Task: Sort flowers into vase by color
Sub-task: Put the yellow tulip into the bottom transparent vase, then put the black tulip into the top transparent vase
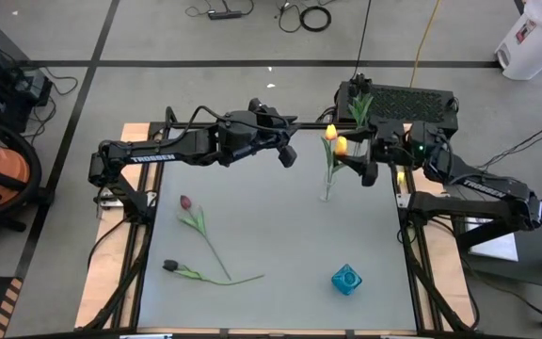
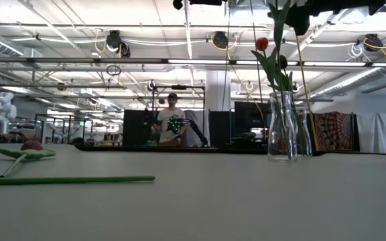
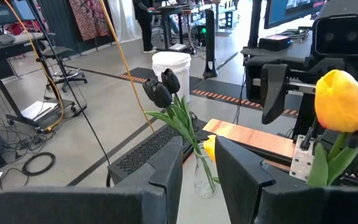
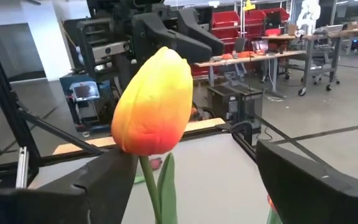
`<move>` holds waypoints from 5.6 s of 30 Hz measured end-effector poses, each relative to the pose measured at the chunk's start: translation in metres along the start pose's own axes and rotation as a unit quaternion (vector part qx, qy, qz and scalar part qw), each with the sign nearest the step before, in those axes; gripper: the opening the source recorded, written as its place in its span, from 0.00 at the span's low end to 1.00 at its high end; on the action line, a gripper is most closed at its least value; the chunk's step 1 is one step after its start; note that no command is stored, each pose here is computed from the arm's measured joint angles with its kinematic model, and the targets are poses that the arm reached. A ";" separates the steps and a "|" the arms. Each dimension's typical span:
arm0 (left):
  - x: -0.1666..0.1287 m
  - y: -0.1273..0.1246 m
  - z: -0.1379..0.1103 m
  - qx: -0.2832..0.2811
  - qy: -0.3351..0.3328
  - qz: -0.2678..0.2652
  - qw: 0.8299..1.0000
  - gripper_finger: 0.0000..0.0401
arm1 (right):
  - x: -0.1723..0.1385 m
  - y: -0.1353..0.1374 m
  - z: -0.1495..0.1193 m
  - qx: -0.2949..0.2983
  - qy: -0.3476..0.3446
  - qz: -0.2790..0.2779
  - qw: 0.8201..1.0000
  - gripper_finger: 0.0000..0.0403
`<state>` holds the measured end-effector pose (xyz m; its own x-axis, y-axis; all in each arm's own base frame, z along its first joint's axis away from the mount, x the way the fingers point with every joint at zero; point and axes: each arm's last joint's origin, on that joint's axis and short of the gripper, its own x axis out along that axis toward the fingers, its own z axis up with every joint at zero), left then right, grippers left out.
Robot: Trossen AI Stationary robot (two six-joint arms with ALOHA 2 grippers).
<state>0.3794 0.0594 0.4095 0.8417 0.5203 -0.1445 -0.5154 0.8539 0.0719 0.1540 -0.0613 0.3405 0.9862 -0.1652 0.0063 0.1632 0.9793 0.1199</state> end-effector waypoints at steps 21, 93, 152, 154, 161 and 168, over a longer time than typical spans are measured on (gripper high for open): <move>0.000 0.000 0.000 0.000 0.000 0.000 1.000 0.25 | -0.004 -0.003 -0.031 0.037 0.156 -0.030 0.987 0.79; -0.199 -0.061 -0.081 -0.343 0.517 0.220 0.753 0.25 | -0.119 0.029 -0.017 0.057 0.038 -0.017 0.997 0.79; -0.254 -0.170 -0.139 -0.019 0.612 -0.062 0.788 0.25 | -0.119 0.029 -0.017 0.063 0.039 -0.017 0.997 0.79; -0.259 -0.172 -0.141 0.007 0.608 -0.080 0.790 0.25 | -0.119 0.029 -0.017 0.063 0.038 -0.017 0.997 0.79; -0.270 -0.178 -0.145 0.126 0.580 -0.160 0.789 0.25 | -0.119 0.029 -0.017 0.063 0.039 -0.017 0.997 0.79; -0.269 -0.180 -0.149 0.210 0.550 -0.200 0.783 0.25 | -0.119 0.028 -0.017 0.066 0.036 -0.032 0.997 0.79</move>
<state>0.2219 -0.2367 0.2881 0.1550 0.0809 -0.9846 0.0476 0.9949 0.0892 0.0417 -0.0123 0.3264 0.9738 -0.2138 -0.0770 0.2264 0.9423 0.2466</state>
